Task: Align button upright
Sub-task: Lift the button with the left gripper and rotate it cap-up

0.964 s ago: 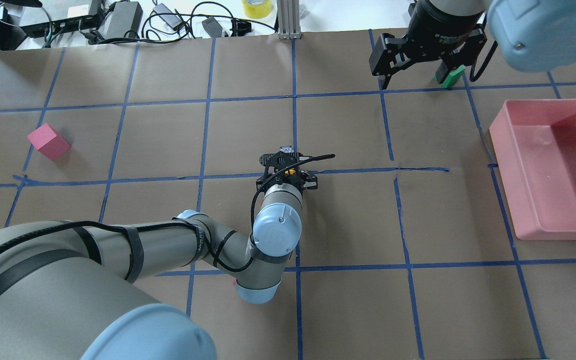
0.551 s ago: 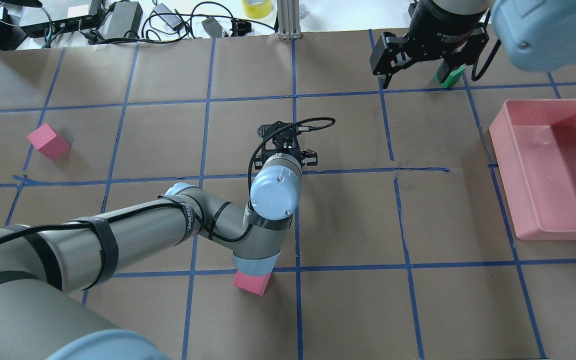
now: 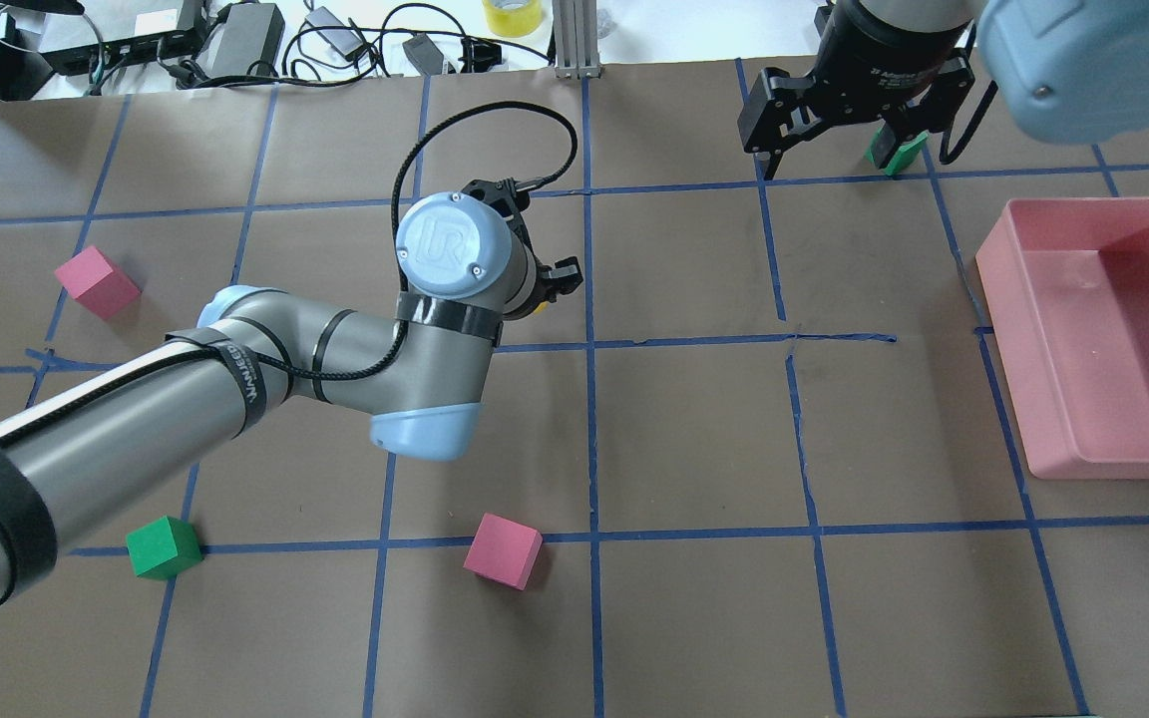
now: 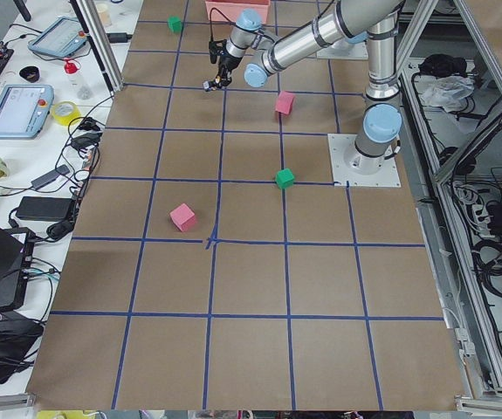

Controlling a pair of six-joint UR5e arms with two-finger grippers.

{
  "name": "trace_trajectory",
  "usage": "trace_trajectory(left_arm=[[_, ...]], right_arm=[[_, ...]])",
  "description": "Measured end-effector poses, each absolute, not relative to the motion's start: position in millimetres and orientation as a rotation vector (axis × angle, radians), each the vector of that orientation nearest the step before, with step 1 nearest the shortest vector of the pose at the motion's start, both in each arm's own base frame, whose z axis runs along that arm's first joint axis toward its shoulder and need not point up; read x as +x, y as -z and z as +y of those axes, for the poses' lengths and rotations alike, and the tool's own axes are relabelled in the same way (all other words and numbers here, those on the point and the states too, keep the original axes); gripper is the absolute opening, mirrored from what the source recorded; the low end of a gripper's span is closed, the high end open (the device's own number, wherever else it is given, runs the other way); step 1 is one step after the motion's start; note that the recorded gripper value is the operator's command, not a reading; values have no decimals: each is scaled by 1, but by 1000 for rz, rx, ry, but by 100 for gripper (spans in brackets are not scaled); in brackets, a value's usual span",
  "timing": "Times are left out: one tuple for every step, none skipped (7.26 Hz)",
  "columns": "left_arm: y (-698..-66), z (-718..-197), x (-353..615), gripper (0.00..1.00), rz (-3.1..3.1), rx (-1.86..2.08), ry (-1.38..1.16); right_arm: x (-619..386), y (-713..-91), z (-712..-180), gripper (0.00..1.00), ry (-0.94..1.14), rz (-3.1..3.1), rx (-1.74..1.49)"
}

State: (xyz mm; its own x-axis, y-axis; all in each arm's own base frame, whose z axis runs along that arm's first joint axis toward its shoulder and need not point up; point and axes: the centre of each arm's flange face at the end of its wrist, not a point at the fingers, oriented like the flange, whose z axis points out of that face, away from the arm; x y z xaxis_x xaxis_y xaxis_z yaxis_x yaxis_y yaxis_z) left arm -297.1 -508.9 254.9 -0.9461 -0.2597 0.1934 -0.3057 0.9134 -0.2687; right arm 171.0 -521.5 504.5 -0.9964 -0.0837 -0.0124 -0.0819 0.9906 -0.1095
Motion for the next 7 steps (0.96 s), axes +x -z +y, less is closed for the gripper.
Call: trace_trajectory(left_arm=[[-271,-520,-296,0,-2877,589,-282],[-284,-533,-298,0,-2801,748,-146],[-285,-544,-297,0,-2701,891,-8],[-275,-557,-288,0,-2571,1034,146],[-260,-569,-277,0,-2442,1166,299],[-244,-578,-271,0,-2338,1267,425],[-233,-583,-271,0,-2253,1332,520]], right_arm=[[171,-505,-522,100,172,3118,-129],[170,-506,-523,100,181,3118,-126],[167,-508,-525,100,189,3117,-117],[160,-508,-527,100,192,3114,-97],[151,-509,-530,100,194,3112,-71],[144,-510,-531,100,192,3111,-48],[140,-510,-532,100,190,3111,-39]])
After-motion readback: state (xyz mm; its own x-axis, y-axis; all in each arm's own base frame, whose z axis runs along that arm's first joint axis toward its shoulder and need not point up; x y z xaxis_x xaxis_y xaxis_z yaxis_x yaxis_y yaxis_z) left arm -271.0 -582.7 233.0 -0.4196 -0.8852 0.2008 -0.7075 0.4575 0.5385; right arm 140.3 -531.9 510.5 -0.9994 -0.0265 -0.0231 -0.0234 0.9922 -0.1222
